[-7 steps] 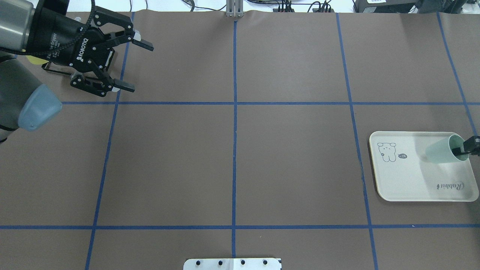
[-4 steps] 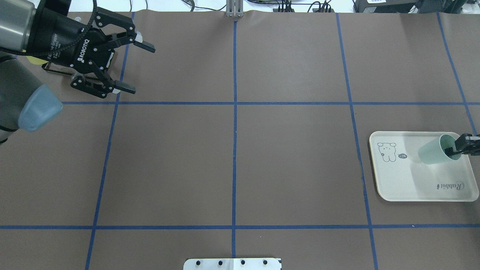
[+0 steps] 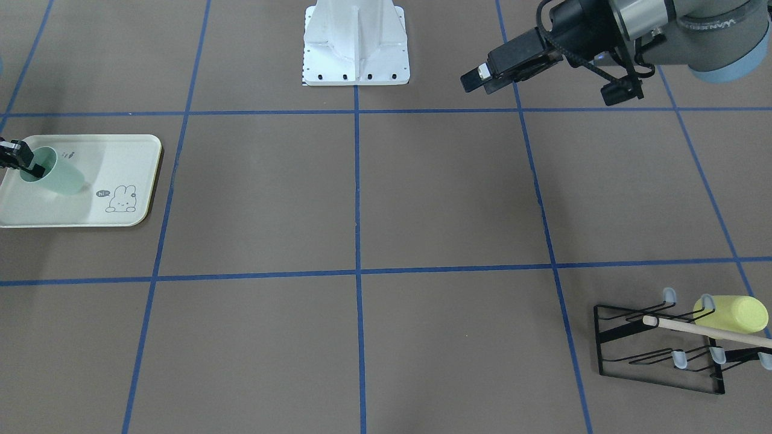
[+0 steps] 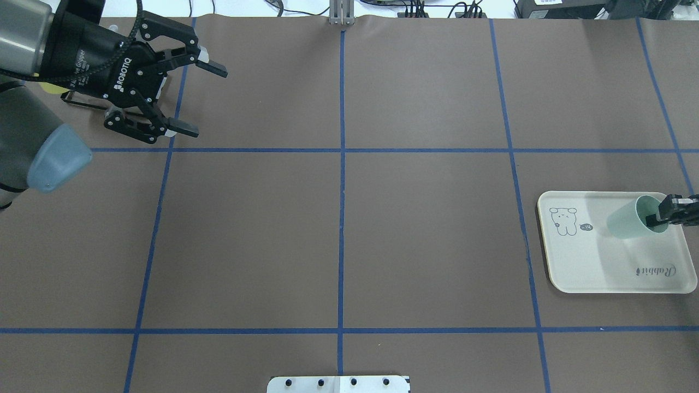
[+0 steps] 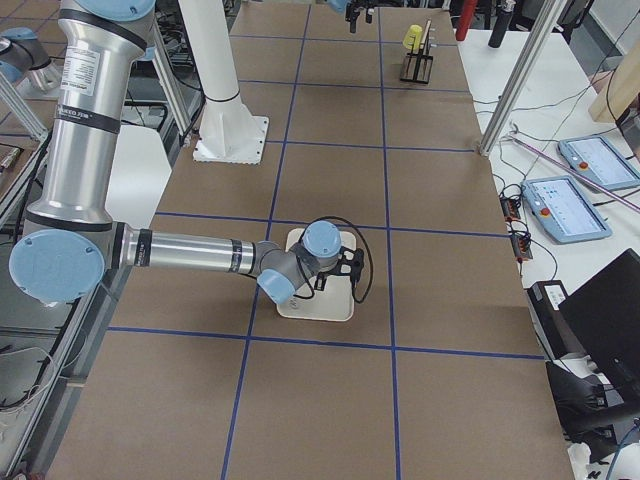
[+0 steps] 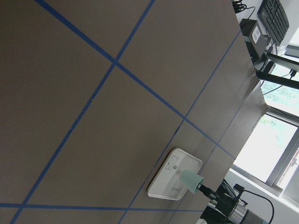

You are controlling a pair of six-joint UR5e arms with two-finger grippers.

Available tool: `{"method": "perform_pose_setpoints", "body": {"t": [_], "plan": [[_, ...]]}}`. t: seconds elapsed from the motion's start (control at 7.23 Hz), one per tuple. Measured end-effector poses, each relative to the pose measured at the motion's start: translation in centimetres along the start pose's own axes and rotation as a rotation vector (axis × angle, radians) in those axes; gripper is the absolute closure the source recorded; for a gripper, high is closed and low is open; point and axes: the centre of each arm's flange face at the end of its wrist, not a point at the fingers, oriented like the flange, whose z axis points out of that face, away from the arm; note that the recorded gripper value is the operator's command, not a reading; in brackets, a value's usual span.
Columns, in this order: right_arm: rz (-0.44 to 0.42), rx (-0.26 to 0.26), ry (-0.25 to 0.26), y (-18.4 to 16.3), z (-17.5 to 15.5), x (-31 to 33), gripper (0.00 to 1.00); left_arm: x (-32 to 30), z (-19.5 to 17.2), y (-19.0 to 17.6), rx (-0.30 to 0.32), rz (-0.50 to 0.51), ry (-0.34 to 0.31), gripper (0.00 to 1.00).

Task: Left arm grabs green cup and hands to right arm on tray

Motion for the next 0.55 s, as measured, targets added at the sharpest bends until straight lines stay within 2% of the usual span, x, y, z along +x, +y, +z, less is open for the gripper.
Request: {"method": "perform_pose_setpoints", "body": {"t": [0.14,0.28,0.42,0.55], "plan": [[-0.001,0.004,0.026,0.43,0.26,-0.08,1.0,0.13,-0.07,0.22,0.001,-0.001,-0.001,0.0],[0.001,0.005,0.049,0.76,0.29,-0.43,0.86,0.31,-0.1,0.56,0.002,-0.006,-0.004,0.0],[0.004,0.006,0.064,1.11,0.2,-0.54,0.55,0.47,-0.17,0.87,0.002,-0.008,-0.005,0.0],[0.005,0.009,0.077,1.4,0.21,-0.49,0.36,0.59,-0.23,1.1,0.003,-0.01,-0.006,0.0]]}}
